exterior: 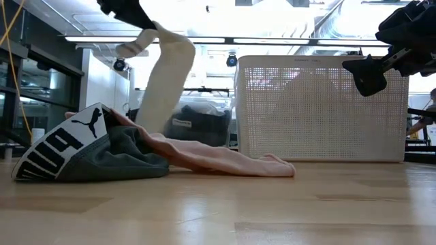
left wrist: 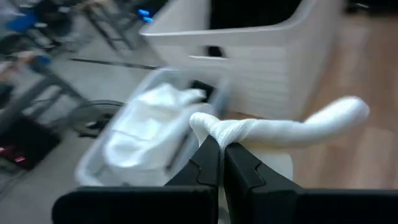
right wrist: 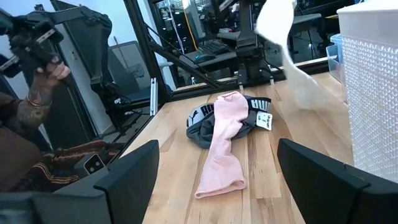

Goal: Pick & Place Cloths
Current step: Put the white sock into the left transparent bin

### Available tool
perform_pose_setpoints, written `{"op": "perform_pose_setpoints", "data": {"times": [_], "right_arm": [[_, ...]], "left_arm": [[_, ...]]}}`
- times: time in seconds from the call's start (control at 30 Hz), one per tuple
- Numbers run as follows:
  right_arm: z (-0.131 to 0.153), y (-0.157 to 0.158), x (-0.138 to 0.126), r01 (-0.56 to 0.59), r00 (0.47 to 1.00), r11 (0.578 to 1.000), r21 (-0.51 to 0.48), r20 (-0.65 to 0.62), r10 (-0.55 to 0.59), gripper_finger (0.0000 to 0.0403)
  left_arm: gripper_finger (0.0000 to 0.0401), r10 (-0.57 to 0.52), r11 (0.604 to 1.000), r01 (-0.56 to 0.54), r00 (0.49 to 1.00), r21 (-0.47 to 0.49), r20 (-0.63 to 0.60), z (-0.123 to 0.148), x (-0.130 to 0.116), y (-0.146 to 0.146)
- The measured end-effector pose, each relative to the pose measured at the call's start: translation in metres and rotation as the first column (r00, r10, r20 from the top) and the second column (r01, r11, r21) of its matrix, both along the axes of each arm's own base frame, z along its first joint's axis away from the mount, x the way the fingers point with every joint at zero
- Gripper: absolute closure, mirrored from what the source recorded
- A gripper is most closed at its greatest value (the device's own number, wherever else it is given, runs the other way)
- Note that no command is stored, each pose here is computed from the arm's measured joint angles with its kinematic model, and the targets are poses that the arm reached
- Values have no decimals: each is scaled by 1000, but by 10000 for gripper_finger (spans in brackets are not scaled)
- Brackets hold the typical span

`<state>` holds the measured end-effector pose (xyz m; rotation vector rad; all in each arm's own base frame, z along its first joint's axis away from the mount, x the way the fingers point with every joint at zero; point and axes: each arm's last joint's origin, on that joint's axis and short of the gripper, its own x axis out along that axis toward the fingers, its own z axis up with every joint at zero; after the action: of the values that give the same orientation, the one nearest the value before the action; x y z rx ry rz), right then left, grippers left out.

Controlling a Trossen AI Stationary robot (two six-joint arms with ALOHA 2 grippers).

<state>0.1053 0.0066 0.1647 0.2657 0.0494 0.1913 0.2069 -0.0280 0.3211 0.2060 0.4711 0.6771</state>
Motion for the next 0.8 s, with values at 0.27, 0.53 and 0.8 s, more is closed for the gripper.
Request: {"op": "perform_pose_setpoints", "data": {"times": [0.27, 0.53, 0.8], "right_arm": [[0, 0, 0, -1, 1000, 1000, 0, 0, 1, 85], [0, 0, 0, 0, 1000, 1000, 0, -1, 0, 85], [0, 0, 0, -1, 1000, 1000, 0, 0, 1, 85]], "left_arm": [[401, 199, 971, -213, 971, 105, 133, 20, -20, 9], [401, 399, 874, -445, 886, 195, 237, 38, -39, 16], [401, 543, 769, -602, 792, 216, 279, 46, -58, 29]]}}
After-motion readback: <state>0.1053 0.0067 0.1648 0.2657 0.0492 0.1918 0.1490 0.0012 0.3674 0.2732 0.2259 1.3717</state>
